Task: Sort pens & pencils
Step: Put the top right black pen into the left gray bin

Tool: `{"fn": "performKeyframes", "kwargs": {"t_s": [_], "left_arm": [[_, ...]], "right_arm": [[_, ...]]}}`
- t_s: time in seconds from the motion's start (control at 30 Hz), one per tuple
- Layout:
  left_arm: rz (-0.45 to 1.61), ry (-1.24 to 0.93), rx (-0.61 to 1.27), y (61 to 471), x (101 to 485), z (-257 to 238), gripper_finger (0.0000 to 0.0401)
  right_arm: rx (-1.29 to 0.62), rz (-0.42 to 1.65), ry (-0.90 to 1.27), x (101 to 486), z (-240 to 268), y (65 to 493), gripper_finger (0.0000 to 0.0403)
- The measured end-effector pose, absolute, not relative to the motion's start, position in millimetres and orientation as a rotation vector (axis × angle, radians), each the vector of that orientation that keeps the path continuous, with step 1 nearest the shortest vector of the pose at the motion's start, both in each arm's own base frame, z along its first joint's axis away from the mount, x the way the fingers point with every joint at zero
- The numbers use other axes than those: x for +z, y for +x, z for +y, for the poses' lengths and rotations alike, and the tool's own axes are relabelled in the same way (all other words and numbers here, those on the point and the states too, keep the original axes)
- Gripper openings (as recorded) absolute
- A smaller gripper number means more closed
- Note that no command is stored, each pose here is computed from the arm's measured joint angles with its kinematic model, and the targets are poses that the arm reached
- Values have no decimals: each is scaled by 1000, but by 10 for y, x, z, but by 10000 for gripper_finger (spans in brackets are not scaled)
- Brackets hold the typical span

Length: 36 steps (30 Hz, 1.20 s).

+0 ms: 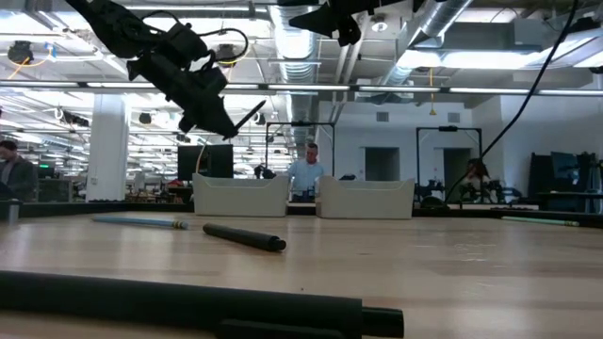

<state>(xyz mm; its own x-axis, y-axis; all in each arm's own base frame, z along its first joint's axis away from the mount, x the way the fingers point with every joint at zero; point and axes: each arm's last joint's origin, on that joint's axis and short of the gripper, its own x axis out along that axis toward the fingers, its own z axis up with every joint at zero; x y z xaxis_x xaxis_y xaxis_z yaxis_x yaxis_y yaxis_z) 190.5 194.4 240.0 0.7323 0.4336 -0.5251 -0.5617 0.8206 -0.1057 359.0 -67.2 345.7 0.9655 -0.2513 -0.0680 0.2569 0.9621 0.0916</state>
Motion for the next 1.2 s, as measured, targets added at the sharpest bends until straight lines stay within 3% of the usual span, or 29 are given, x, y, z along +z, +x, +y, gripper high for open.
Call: {"fn": "performKeyframes", "kwargs": {"t_s": [0.33, 0.8, 1.2], "left_arm": [[594, -174, 571, 1906, 2320, 1965, 52], [846, -256, 548, 2072, 1601, 2157, 52], [836, -368, 656, 2080, 1525, 2190, 62]], "right_arm": [[-257, 39, 100, 3473, -672, 3591, 260], [-249, 36, 143, 3471, -641, 3597, 260], [-249, 39, 144, 3468, -641, 3596, 260]]}}
